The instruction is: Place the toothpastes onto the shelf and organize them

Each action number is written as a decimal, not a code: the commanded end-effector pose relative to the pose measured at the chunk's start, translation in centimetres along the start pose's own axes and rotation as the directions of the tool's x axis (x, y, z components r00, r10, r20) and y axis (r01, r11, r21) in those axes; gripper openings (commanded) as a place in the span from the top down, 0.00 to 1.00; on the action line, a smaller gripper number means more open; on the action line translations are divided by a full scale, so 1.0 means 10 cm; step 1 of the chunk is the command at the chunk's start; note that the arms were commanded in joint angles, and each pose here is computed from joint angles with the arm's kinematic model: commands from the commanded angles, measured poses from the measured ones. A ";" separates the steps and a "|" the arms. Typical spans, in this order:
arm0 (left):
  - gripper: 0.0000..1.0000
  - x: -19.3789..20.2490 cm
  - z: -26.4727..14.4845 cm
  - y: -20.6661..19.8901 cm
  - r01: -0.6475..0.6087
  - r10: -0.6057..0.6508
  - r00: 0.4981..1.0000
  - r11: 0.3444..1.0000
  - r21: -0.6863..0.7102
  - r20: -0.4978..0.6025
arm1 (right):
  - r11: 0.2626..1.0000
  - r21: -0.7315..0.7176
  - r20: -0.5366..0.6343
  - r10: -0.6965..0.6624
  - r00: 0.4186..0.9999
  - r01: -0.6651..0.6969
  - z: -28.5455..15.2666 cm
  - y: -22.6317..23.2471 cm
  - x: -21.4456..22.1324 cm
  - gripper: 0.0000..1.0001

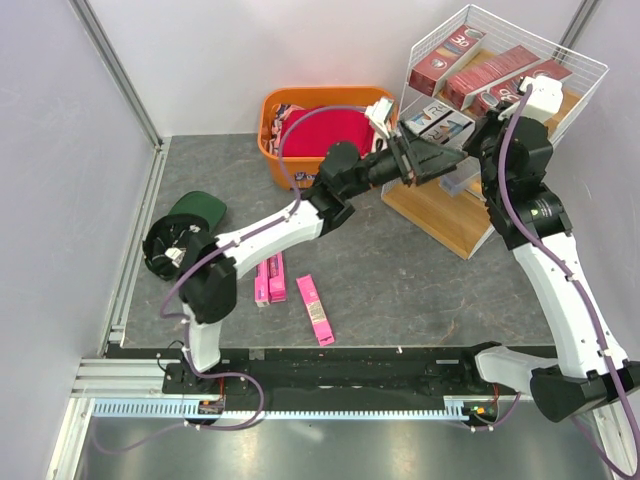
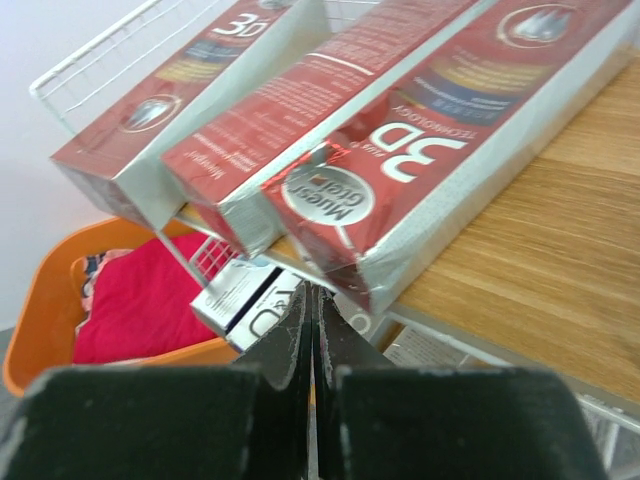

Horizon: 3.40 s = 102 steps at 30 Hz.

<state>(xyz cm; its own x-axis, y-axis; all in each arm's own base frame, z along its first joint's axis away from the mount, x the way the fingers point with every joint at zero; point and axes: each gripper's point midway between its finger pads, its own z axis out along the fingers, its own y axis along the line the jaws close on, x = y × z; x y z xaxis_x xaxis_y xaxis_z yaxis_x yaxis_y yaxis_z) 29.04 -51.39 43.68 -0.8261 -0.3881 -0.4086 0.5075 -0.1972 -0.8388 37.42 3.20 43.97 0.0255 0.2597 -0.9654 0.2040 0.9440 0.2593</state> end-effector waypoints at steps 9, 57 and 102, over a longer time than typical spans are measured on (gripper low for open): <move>0.00 0.01 -1.22 0.25 -0.430 0.420 0.898 0.770 -0.470 -0.134 | 0.964 -0.259 -0.011 0.053 0.999 -0.054 -0.20 0.44 -0.14 1.00; 0.46 0.05 -5.08 2.48 -0.041 0.065 0.996 -0.244 -0.969 -0.058 | 0.755 -0.649 -0.310 -0.146 0.939 -0.097 -0.89 1.87 1.35 1.00; 0.80 -0.35 -3.80 1.56 -0.277 0.275 0.945 0.378 -0.883 -0.179 | 0.610 -0.748 -0.446 -0.171 0.879 -0.261 -1.15 2.16 1.86 0.34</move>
<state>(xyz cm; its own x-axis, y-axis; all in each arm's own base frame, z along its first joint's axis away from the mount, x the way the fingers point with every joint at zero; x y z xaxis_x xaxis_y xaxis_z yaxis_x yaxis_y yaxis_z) 29.28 -14.47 10.78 -0.7725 -0.3040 -0.5575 -0.0961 0.9238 -0.3706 31.83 29.06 31.49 -0.4359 0.1308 -0.8904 -0.5590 0.7361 0.3818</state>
